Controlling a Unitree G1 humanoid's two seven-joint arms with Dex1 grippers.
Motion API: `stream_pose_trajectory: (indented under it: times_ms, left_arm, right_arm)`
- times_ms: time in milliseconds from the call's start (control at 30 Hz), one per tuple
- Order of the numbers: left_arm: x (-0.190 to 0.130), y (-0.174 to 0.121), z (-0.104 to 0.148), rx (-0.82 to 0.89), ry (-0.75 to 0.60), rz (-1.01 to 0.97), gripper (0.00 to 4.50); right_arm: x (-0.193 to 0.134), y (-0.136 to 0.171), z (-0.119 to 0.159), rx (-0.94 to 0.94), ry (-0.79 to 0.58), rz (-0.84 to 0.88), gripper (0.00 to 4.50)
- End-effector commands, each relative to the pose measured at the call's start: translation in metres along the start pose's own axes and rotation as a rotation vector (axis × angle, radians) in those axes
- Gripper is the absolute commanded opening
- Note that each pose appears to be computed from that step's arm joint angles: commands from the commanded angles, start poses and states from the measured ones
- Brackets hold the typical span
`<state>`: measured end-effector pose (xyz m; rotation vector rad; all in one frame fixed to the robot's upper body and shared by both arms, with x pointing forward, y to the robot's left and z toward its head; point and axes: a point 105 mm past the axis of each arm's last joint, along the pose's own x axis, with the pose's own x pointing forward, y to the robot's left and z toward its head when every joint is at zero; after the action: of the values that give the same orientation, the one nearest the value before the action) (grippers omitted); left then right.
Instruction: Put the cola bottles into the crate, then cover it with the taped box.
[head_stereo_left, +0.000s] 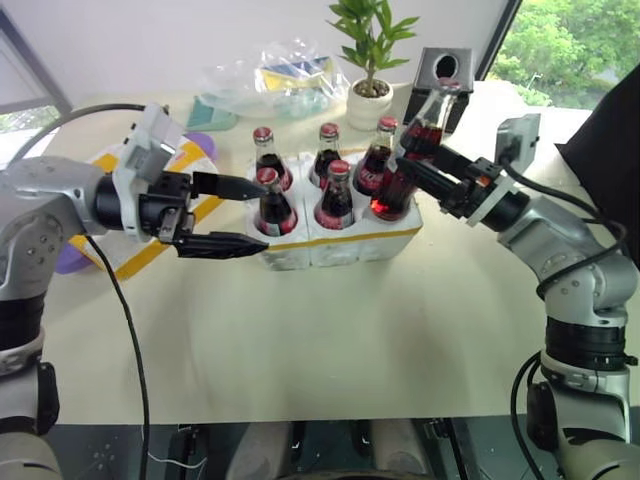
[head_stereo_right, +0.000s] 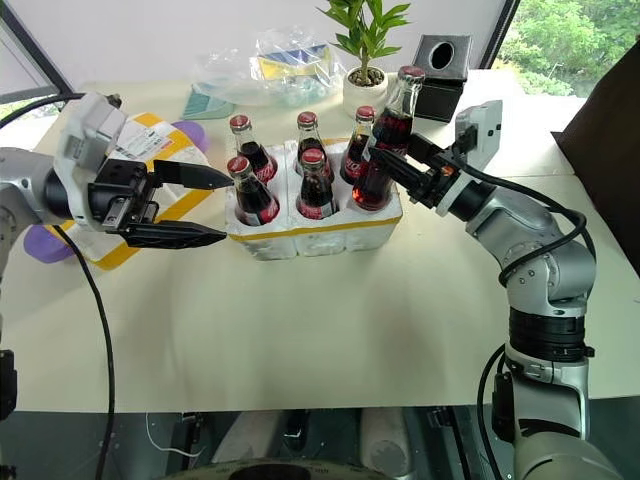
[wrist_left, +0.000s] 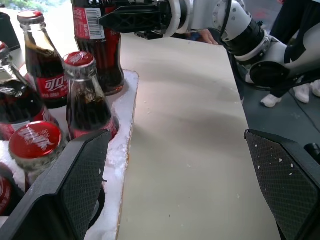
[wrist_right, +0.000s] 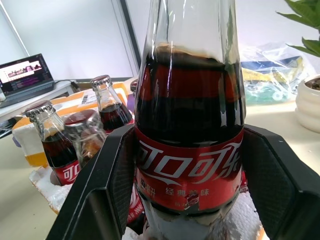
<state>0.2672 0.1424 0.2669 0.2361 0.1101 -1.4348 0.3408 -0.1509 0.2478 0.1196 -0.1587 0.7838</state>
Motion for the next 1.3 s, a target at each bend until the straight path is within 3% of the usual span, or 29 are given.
stream_pose_trajectory:
  times_ms: [33, 267, 400, 567, 767, 933, 1167, 1300]
  left_arm:
    - [-0.002, -0.003, 0.009, 0.049, -0.015, 0.004, 4.5]
    - [-0.005, -0.002, 0.008, 0.05, -0.01, 0.024, 4.5]
    - [-0.007, -0.002, 0.006, 0.047, -0.009, 0.041, 4.5]
    - [-0.015, 0.001, -0.003, 0.033, 0.001, 0.117, 4.5]
    - [-0.048, 0.007, -0.017, 0.068, 0.075, 0.357, 4.5]
    - [-0.1, 0.004, -0.038, 0.132, 0.305, 0.651, 4.5]
    - [-0.178, -0.003, -0.101, 0.151, 0.8, 0.995, 4.5]
    - [-0.199, -0.007, -0.13, 0.173, 0.988, 1.09, 4.5]
  right_arm:
    - [0.001, 0.006, 0.011, -0.067, -0.04, 0.033, 2.52]
    - [0.003, 0.006, -0.023, -0.176, 0.092, 0.058, 2.52]
    - [0.003, 0.007, -0.029, -0.195, 0.124, 0.081, 4.38]
    - [-0.006, 0.007, -0.013, -0.228, 0.148, 0.121, 4.45]
    - [-0.055, 0.018, 0.033, -0.26, 0.241, 0.329, 4.45]
    - [-0.082, 0.02, 0.066, -0.157, 0.262, 0.407, 4.45]
    - [-0.067, 0.04, 0.054, -0.163, 0.243, 0.531, 4.45]
    - [-0.061, 0.046, 0.046, -0.147, 0.237, 0.569, 4.45]
